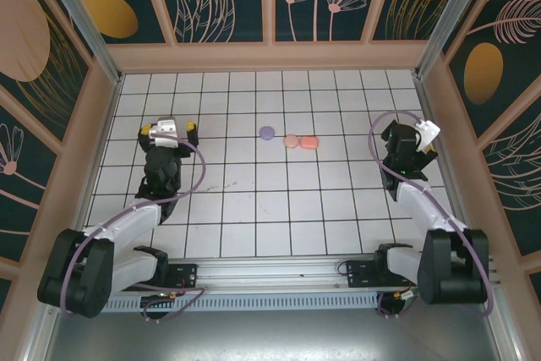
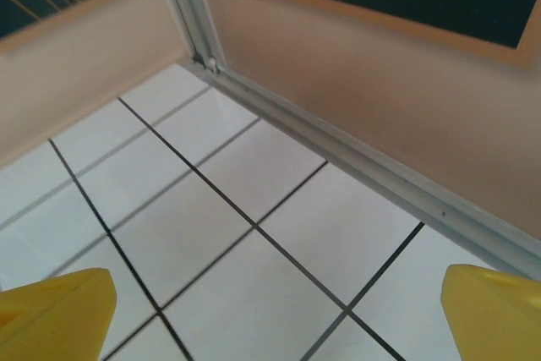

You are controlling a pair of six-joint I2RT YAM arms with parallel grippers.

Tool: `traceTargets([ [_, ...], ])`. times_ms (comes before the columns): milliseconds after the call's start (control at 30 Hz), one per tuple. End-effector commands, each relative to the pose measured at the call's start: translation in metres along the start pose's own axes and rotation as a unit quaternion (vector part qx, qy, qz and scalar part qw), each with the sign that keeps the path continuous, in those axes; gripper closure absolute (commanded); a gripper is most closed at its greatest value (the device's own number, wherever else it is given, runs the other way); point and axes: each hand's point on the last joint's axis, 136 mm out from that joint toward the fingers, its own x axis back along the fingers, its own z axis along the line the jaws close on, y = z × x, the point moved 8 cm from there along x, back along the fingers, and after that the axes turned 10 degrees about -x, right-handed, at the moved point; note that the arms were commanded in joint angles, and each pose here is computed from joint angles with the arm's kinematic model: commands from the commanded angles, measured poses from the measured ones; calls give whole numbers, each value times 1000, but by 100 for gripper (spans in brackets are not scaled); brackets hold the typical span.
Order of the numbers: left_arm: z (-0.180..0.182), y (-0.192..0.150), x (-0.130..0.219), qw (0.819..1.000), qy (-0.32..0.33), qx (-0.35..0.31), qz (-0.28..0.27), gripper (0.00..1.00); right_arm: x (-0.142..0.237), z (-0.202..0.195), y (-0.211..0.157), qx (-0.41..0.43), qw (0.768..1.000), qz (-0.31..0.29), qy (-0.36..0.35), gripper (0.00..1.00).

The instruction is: Insert wireless bluetooth earbuds into charging case

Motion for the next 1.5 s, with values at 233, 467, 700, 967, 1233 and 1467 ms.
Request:
traceTargets([
  [233,24,-29,-4,999,39,24,-18,1,-21,7,-30,50,995,-44,69,1],
  [467,28,-53,6,999,15,39,-25,1,-8,2,-50,60,982,-70,166,1],
  [700,23,-67,-3,999,-33,35,-23,1,-3,4,-67,91,960,-56,260,1],
  [967,28,-76,-26,996,-64,59,13,1,-12,7,-67,90,954,-25,284,1],
  [1233,32,-75,-23,997,-48,62,11,1,-10,10,-68,100,953,-27,285,1],
  [1467,32,-75,-24,997,-48,61,11,1,-10,10,-69,100,953,-25,284,1],
])
